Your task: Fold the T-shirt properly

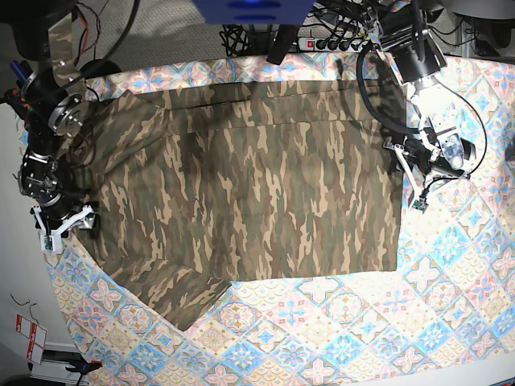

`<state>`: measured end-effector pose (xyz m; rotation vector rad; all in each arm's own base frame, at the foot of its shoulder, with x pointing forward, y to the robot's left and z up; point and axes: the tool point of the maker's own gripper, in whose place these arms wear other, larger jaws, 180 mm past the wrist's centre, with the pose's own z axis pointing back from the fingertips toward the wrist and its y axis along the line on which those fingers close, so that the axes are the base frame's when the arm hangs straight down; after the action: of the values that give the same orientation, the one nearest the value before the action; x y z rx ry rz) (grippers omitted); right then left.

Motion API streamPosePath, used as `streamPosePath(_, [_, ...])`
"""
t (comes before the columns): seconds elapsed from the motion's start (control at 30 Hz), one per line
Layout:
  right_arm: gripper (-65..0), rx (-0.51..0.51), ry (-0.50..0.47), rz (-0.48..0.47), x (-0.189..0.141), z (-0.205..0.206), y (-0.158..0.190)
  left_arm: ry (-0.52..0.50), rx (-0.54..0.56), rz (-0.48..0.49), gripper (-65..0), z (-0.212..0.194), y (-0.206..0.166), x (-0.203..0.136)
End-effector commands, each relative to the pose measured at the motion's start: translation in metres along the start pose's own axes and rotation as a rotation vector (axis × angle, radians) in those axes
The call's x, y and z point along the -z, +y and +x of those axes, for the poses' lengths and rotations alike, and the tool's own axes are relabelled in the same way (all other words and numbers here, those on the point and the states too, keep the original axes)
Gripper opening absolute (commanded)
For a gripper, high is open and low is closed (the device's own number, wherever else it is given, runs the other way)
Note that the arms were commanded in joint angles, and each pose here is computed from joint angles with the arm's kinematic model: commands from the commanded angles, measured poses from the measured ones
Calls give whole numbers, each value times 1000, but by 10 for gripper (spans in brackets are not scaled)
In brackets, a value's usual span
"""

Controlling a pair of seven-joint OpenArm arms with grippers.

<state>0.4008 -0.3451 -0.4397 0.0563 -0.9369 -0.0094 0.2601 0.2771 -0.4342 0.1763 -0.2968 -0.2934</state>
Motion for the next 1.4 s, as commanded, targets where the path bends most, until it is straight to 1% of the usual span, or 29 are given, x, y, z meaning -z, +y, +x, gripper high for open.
streamPosePath(0.0, [-168, -1, -69, -27, -4, 27, -16, -29, -5, 26, -384, 10, 9, -6])
streamPosePath(0.1, [-168, 12, -58, -23, -3, 22, -14, -20, -5, 23, -384, 4, 8, -5])
streamPosePath(0.13, [-168, 13, -59, -38, -4, 21, -18, -18, -5, 22, -384, 3, 7, -5])
streamPosePath(0.2, [-168, 0, -61, -108, -10, 23, -38, -17, -4, 22, -384, 3, 7, -4])
streamPosePath(0.27, [-168, -4, -76, -141, -12, 24, -45, -17, -4, 22, -384, 3, 7, -4])
streamPosePath(0.5, [-168, 54, -6, -95, -6, -12, -27, -16, -4, 25, -384, 2, 9, -5])
streamPosePath(0.67, [-168, 63, 14, -79, -4, -21, -20, -25, -5, 32, -384, 6, 12, -6])
streamPosePath(0.8, [-168, 51, 22, -73, -3, -22, -19, -72, -7, 73, -384, 28, 34, -16])
streamPosePath(0.87, [-168, 35, 31, -65, -2, -23, -16, -125, -10, 73, -384, 43, 38, -17])
streamPosePath(0.97, [-168, 20, 40, -60, -2, -24, -15, -168, -22, 51, -384, 59, 45, -9])
streamPosePath(1.07, [-168, 15, 36, -60, -2, -22, -15, -190, -49, -17, -384, 69, 42, 11])
streamPosePath(1.17, [-168, 14, 32, -61, -1, -20, -15, -207, -124, -82, -384, 67, 44, 31])
streamPosePath(1.23, [-168, 14, 35, -61, -1, -20, -15, -240, -170, -123, -384, 70, 42, 41])
streamPosePath(1.3, [-168, 14, 37, -61, -1, -21, -15, -257, -192, -136, -384, 68, 45, 46])
streamPosePath(1.37, [-168, 14, 37, -61, -1, -21, -15, -275, -204, -157, -384, 68, 40, 52])
